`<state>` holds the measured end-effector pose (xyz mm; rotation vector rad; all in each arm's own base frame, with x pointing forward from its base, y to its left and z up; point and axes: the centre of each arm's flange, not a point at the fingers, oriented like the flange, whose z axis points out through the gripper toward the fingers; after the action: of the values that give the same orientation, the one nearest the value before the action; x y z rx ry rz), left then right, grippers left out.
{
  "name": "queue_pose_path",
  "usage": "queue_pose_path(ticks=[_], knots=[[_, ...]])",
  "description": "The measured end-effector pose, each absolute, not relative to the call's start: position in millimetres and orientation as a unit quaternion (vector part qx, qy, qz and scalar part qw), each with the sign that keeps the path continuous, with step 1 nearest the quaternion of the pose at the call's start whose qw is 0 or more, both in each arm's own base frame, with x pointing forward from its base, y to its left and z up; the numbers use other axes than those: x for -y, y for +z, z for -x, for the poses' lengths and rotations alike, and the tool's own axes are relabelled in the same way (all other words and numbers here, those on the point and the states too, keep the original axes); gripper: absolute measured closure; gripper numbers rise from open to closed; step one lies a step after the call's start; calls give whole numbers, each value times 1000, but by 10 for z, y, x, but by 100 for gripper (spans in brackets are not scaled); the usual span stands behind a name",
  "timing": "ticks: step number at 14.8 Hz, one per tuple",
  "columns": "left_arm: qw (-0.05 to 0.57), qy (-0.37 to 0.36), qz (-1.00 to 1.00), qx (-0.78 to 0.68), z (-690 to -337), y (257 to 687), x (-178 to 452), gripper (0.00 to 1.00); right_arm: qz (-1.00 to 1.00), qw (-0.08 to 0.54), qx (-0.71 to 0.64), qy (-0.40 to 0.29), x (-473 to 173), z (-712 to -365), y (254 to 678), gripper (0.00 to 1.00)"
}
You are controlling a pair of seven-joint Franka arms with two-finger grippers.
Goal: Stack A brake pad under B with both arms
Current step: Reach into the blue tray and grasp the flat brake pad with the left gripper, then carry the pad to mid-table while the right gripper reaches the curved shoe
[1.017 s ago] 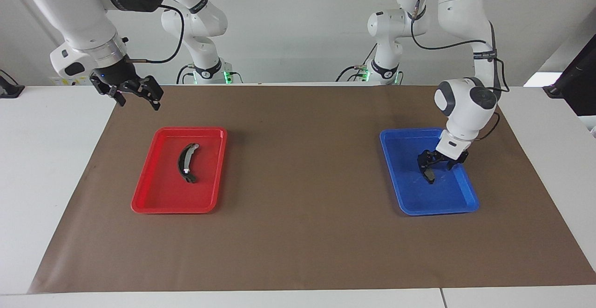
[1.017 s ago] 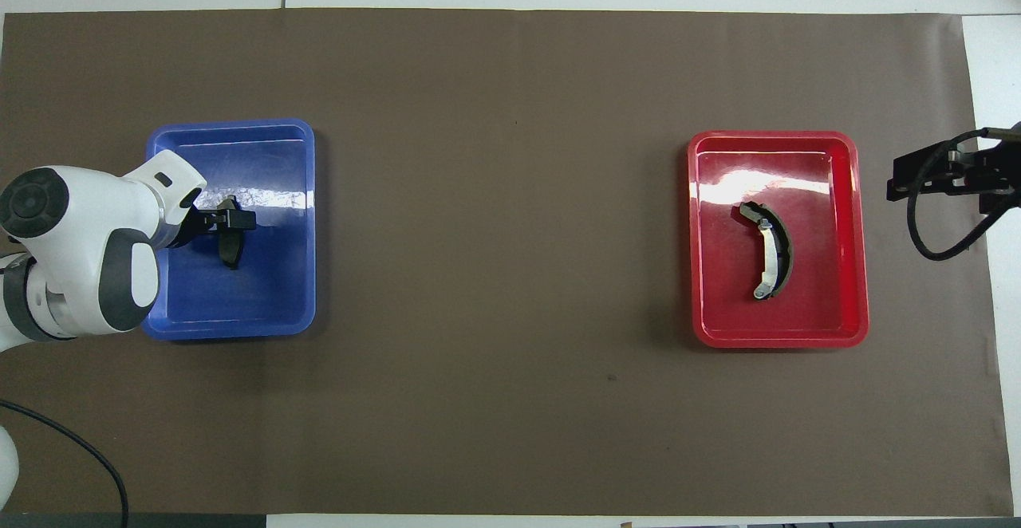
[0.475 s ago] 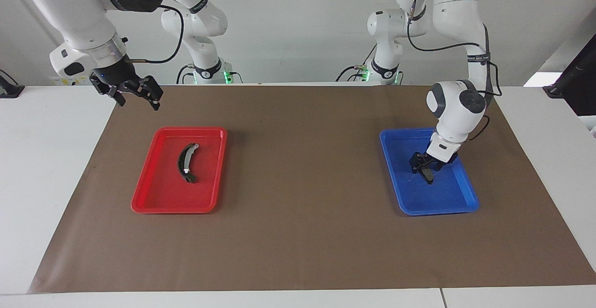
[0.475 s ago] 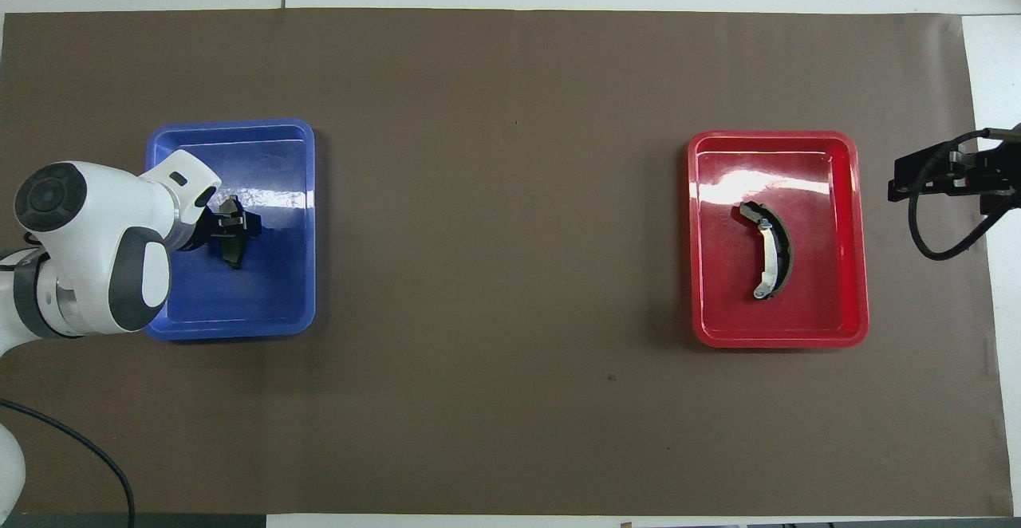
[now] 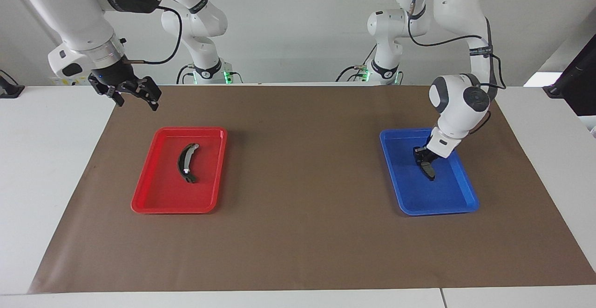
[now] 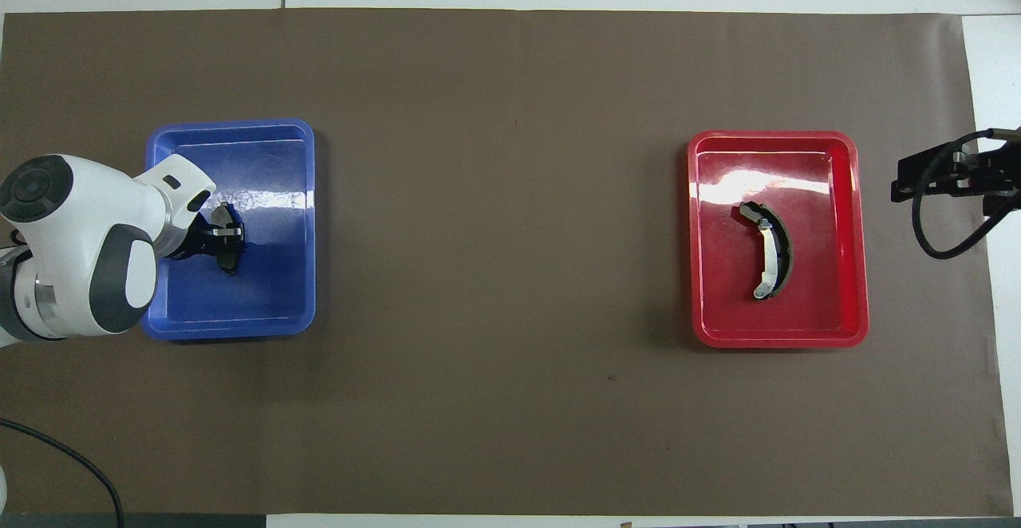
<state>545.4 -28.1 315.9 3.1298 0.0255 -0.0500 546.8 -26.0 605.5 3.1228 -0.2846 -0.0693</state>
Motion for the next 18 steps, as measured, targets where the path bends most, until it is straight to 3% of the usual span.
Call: queue_pose_path(ticks=[5, 8, 13, 18], knots=[[17, 40, -999, 9, -5678, 3697, 1298, 60, -996, 3, 91, -21, 259, -5459, 6006, 0], [29, 51, -998, 6, -5554, 3762, 2188, 60, -996, 0, 86, -4, 215, -5479, 5795, 0], [40, 47, -998, 25, -5320, 3384, 3570, 60, -999, -1, 44, 13, 141, -5563, 4770, 0], [34, 35, -998, 51, -5222, 3009, 3957, 59, -999, 0, -27, 33, 41, -5443, 3797, 1]])
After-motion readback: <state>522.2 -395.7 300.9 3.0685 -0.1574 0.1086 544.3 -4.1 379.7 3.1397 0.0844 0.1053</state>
